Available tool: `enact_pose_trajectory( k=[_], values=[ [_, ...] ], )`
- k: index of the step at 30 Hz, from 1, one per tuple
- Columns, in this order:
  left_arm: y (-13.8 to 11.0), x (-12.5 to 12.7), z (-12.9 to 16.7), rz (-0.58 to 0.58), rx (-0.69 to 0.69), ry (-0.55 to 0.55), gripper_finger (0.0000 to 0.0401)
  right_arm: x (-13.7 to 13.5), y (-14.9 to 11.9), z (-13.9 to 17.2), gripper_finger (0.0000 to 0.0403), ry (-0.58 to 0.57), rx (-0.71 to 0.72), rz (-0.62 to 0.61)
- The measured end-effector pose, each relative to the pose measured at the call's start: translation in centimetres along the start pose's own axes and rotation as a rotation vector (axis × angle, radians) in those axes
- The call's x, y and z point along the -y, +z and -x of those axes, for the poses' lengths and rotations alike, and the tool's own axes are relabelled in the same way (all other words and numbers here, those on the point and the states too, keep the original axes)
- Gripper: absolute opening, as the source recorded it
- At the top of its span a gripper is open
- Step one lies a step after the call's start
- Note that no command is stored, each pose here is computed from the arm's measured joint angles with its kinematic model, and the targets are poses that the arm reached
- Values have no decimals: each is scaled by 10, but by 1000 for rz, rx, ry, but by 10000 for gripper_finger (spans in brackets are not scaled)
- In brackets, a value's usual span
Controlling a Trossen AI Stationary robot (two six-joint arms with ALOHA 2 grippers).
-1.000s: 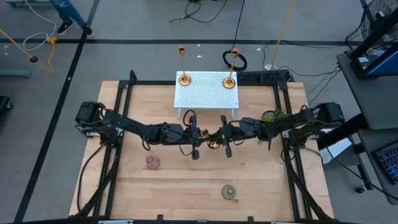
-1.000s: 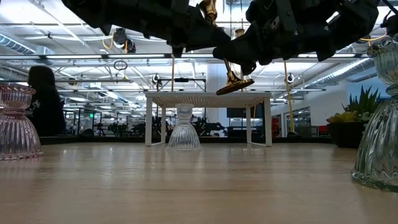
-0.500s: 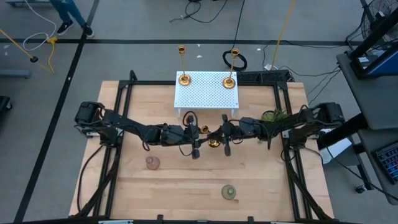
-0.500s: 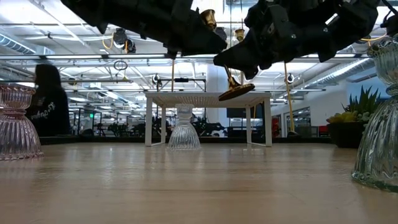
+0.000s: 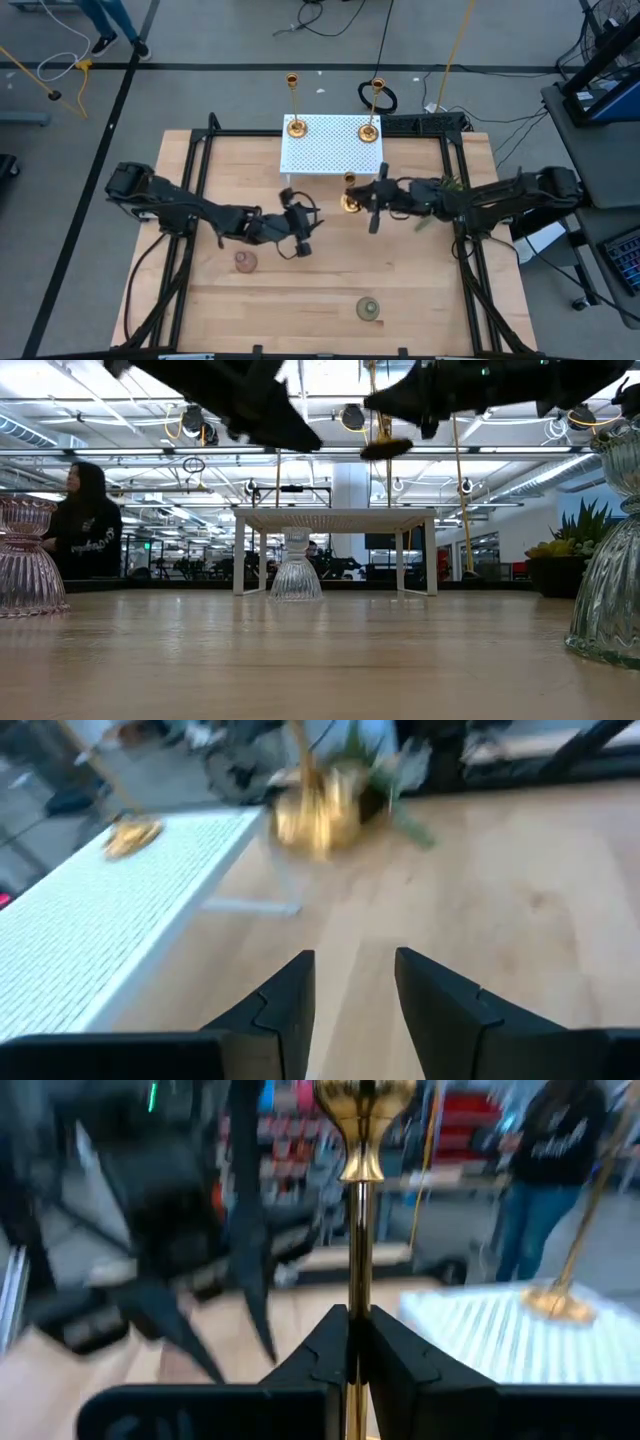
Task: Pick & Place candle stick holders
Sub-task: Put the gold candle holder on the shelf aligned with the other gold candle holders
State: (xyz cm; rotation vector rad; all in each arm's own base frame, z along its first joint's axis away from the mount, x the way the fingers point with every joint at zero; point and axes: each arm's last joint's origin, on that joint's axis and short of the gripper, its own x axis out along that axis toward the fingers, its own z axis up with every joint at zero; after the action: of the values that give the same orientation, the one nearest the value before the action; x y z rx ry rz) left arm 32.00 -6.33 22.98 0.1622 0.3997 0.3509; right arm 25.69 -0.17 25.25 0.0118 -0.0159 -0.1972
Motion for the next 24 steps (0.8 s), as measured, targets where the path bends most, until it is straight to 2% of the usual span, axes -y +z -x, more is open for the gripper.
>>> enact_pose_trajectory(
  k=[7,11,15,20,24],
  values=[
    [13,-5,41,21,-2,105,147,-6,22,-3,15,-98,292,67],
    [22,-12,58,35,36,160,147,-4,20,-29,15,-217,257,108],
    [30,-20,71,69,75,196,147,7,17,-64,15,-283,188,190],
    [33,-25,80,69,80,211,147,37,8,-94,15,-440,141,198],
    [32,-25,82,54,69,210,147,63,-3,-106,15,-513,137,159]
  ],
)
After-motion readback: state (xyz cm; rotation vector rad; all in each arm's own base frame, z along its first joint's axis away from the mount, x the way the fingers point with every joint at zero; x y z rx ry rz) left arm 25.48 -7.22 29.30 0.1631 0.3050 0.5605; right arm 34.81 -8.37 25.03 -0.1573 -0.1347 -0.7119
